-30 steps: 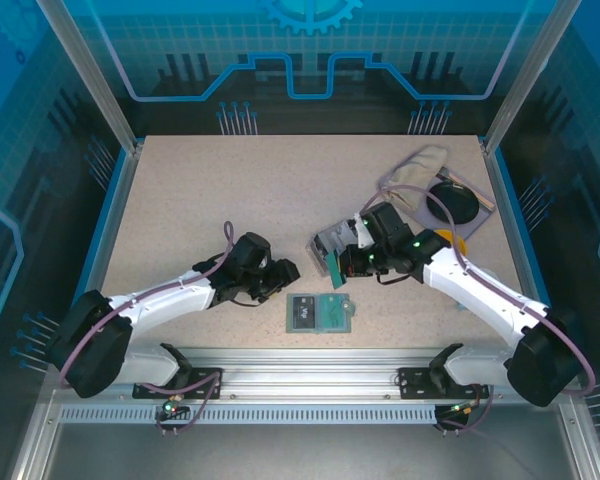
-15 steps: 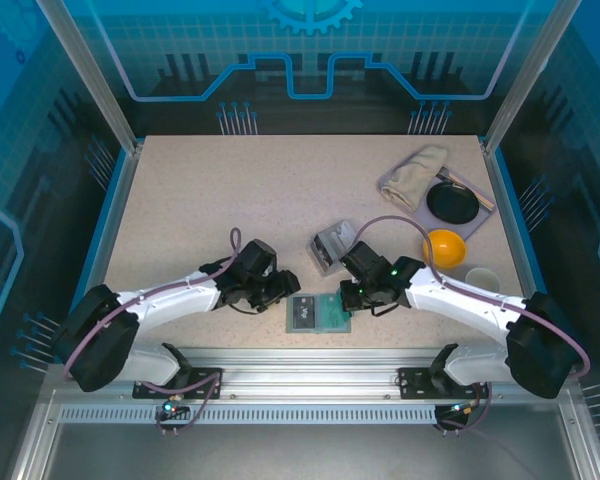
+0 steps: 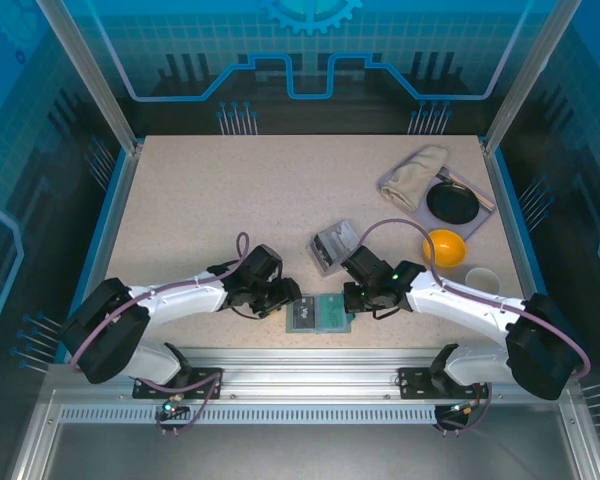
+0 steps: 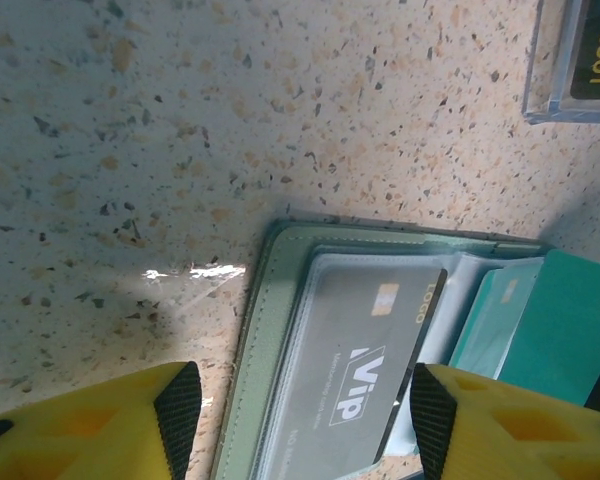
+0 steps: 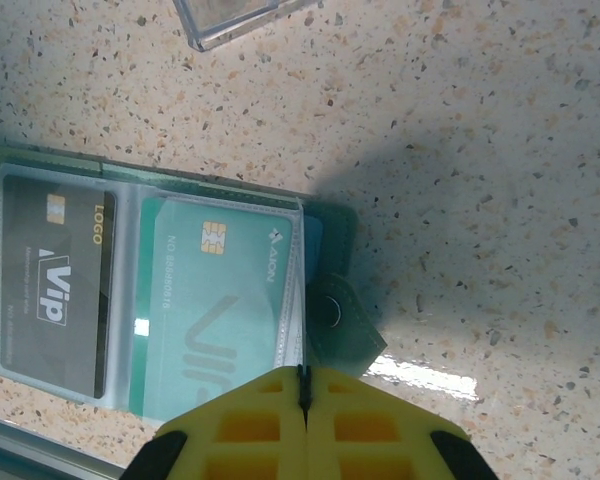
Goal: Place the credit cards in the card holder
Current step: Flip over the card slot in the card holder.
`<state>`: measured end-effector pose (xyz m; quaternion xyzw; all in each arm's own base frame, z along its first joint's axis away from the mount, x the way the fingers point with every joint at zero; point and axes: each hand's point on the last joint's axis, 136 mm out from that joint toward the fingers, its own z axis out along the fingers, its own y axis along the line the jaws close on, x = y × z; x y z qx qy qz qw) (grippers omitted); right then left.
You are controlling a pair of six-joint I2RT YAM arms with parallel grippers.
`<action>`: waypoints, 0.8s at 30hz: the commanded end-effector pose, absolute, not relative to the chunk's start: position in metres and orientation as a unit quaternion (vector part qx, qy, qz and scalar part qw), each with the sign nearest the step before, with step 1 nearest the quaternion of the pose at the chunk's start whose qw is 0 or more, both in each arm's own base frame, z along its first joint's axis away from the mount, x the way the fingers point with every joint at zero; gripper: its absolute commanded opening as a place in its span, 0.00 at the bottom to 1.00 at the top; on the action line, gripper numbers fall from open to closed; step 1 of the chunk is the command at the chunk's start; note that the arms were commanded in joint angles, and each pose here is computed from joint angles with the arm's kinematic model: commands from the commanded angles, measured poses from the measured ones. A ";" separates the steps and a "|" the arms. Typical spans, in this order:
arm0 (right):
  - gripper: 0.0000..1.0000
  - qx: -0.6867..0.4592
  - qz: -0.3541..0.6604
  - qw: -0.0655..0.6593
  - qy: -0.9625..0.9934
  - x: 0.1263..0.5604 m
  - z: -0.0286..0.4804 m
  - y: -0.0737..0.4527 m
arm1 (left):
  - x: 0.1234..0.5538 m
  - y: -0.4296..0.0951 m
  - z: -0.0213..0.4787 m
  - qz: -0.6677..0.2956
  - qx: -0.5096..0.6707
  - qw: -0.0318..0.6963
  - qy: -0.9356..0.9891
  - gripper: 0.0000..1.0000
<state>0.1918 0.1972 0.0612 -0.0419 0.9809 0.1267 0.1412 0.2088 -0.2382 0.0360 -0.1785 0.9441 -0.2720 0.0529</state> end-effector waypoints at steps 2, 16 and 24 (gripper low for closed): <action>0.01 -0.023 0.128 0.129 0.983 0.184 0.051 0.194 | 0.198 -0.237 0.023 -0.262 -0.174 0.035 0.949 0.60; 0.01 0.003 0.152 0.138 0.979 0.184 0.059 0.188 | 0.192 -0.244 0.012 -0.257 -0.171 0.022 0.951 0.56; 0.01 0.011 0.177 0.127 0.976 0.183 0.053 0.196 | 0.190 -0.248 0.010 -0.257 -0.167 0.018 0.952 0.53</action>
